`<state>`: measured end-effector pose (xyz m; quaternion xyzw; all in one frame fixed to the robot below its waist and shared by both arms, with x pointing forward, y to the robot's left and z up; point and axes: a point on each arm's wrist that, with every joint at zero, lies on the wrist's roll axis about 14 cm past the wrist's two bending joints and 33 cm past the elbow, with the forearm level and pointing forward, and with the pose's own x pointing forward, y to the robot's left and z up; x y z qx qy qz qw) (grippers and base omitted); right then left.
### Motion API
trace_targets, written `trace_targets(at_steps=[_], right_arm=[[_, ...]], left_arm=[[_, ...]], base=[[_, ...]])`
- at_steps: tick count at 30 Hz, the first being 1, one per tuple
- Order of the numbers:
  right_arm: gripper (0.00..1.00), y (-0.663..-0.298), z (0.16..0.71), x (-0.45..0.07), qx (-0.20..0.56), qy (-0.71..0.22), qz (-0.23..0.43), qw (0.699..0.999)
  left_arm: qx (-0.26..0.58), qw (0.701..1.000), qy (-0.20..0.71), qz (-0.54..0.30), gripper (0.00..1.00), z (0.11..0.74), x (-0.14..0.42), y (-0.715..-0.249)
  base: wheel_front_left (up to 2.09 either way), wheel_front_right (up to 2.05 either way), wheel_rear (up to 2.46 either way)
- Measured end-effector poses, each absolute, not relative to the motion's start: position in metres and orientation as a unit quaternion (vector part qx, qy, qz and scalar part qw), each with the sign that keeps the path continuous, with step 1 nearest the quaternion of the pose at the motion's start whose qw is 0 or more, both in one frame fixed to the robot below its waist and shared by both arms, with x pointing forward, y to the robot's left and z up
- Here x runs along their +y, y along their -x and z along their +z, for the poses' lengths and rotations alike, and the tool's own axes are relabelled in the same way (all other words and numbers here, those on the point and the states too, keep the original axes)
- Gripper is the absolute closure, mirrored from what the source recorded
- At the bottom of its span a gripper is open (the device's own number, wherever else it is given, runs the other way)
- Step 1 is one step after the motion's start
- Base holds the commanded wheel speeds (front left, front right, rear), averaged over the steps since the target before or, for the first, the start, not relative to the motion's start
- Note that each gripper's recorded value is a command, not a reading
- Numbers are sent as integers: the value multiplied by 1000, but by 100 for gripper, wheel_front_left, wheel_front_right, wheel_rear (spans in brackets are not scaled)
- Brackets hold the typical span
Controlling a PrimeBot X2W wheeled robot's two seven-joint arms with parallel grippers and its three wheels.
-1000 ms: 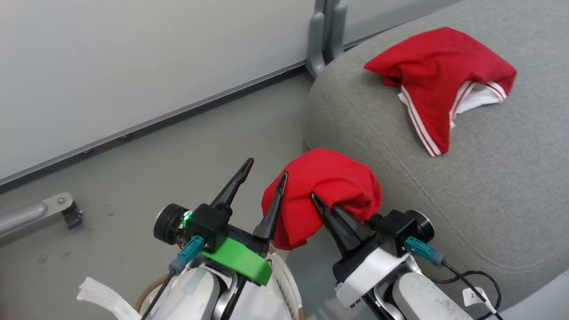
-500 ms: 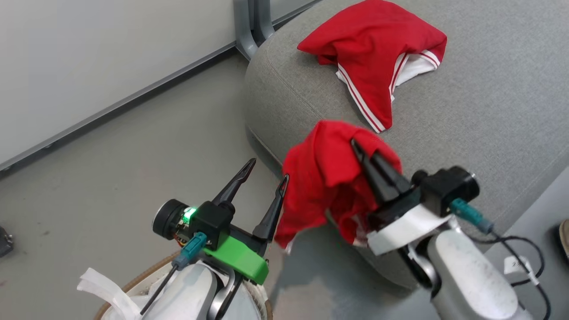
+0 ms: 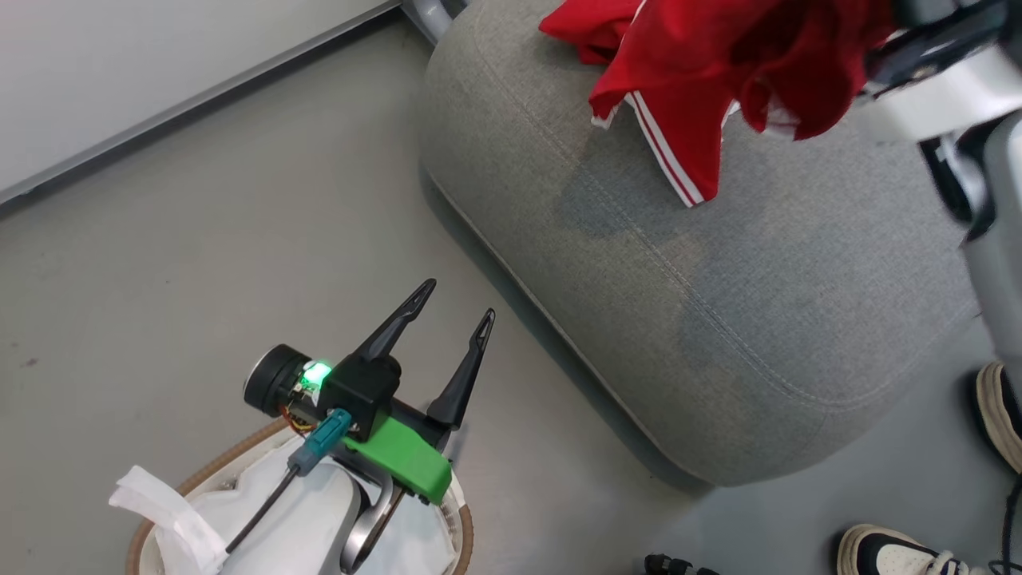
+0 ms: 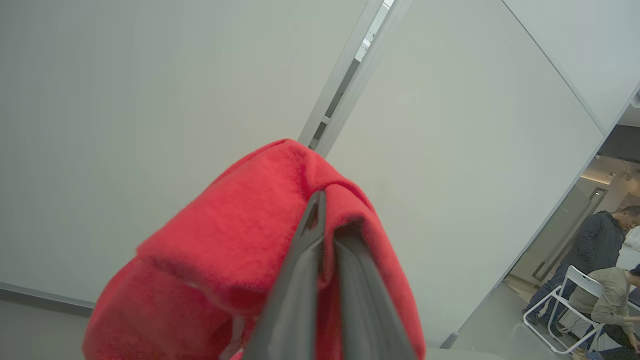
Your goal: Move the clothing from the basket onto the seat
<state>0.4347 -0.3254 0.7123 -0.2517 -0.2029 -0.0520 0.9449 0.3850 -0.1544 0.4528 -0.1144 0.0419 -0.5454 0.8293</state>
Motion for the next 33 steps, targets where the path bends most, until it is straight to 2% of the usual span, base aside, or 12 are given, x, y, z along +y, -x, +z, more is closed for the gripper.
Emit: trace_targets(at_steps=[5,12,16,22,28,32,33], right_arm=[[100,-460,725,-359,-191,275,-88,938],[100,-494,696,-399,-141,267,-132,944],[100,-510,650,-420,-88,240,-157,954],[100,-520,552,-426,4,179,-171,969],[100,-511,463,-410,83,111,-177,974],[100,-500,441,-410,103,94,-188,972],[88,-498,440,-410,103,90,-191,972]], left_arm=[[53,831,110,-542,0,438,-147,-393],[68,843,108,-522,0,414,-129,-414],[72,851,111,-508,0,403,-121,-427],[90,865,113,-481,0,382,-101,-439],[109,876,113,-456,0,364,-82,-446],[115,881,112,-446,0,358,-75,-449],[114,882,111,-444,0,359,-74,-450]], base=[[0,0,0],[0,0,0],[0,0,0],[0,0,0],[0,0,0],[0,0,0],[0,0,0]])
